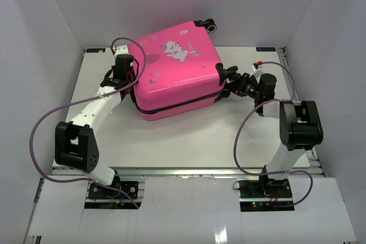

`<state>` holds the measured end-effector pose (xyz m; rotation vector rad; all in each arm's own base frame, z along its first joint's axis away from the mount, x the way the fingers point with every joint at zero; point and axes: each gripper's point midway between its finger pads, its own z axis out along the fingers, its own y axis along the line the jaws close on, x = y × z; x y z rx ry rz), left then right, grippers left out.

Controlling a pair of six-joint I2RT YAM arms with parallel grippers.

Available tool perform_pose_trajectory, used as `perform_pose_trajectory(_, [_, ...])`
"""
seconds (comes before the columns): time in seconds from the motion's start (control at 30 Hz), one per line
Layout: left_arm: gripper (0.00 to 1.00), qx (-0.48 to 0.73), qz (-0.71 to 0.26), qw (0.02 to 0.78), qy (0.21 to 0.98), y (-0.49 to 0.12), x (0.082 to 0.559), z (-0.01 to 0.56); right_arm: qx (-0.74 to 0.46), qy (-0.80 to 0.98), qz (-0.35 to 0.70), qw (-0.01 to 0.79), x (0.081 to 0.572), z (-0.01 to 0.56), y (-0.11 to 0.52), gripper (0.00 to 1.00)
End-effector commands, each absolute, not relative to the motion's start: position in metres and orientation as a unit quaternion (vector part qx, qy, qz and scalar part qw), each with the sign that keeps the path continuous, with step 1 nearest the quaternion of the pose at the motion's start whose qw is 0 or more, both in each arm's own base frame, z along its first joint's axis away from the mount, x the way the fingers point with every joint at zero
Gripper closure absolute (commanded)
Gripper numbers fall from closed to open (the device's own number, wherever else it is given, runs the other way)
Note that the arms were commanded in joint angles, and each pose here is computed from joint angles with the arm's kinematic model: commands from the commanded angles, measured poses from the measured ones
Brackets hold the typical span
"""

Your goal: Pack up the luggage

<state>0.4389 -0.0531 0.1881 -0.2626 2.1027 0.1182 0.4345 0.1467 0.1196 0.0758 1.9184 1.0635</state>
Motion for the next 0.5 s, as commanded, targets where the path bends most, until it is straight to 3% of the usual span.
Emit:
perform_pose_trajectory(0.0, [1.0,-0.083,0.034,0.444,0.891,-0.064,0.429,0.163,0.021,0.736,0.433,0.52,0.473,0.159,0.129,0.92])
perform_pose_trajectory(0.47, [1.0,-0.099,0.031,0.437,0.893,-0.049,0.438,0.157,-0.007,0.684,0.509,0.522,0.501,0.169,0.131,0.92])
